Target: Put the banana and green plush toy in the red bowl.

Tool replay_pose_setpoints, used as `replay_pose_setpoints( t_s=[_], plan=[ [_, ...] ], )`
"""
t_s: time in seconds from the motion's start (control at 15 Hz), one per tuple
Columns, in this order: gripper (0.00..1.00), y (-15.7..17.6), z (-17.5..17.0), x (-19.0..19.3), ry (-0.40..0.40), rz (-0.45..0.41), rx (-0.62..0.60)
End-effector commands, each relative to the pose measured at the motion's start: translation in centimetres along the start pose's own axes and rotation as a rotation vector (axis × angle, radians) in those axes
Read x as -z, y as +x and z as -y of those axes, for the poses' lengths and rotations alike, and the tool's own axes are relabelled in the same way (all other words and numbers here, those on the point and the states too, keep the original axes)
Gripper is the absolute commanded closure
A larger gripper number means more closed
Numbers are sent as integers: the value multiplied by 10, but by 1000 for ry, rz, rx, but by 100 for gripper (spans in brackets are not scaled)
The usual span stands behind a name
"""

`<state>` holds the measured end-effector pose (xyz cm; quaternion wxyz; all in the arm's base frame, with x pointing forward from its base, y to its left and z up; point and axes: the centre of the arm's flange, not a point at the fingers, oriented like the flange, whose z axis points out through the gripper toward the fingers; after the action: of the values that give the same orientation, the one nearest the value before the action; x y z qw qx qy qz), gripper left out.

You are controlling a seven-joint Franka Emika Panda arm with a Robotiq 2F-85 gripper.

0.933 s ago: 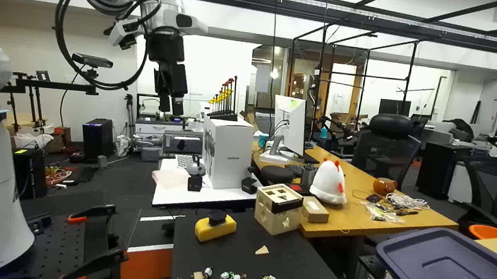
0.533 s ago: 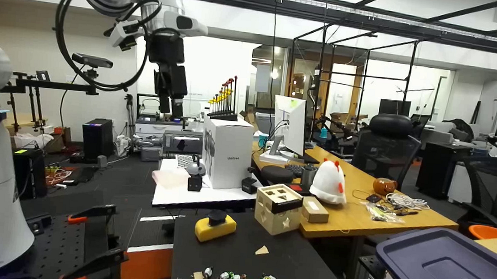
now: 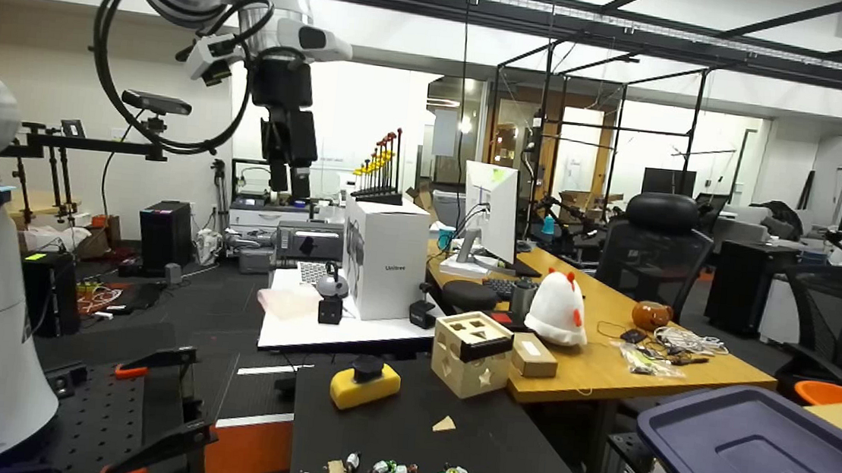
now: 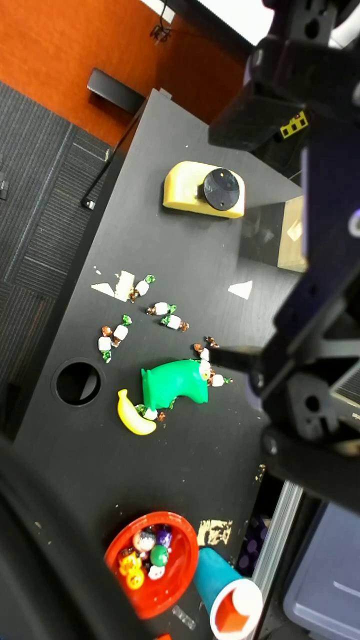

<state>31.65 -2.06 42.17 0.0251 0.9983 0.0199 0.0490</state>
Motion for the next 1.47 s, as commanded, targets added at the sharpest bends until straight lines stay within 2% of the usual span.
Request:
replay_pose_setpoints(
  t_s=[0.0,0.33,0.67,1.4],
  plan=[
    [0,0,0,0,0,0,0],
    [0,22,12,-20,-7,47,49],
    [0,55,31,-57,-4,93,95],
    [0,115,28,-157,16,193,-7]
  ],
)
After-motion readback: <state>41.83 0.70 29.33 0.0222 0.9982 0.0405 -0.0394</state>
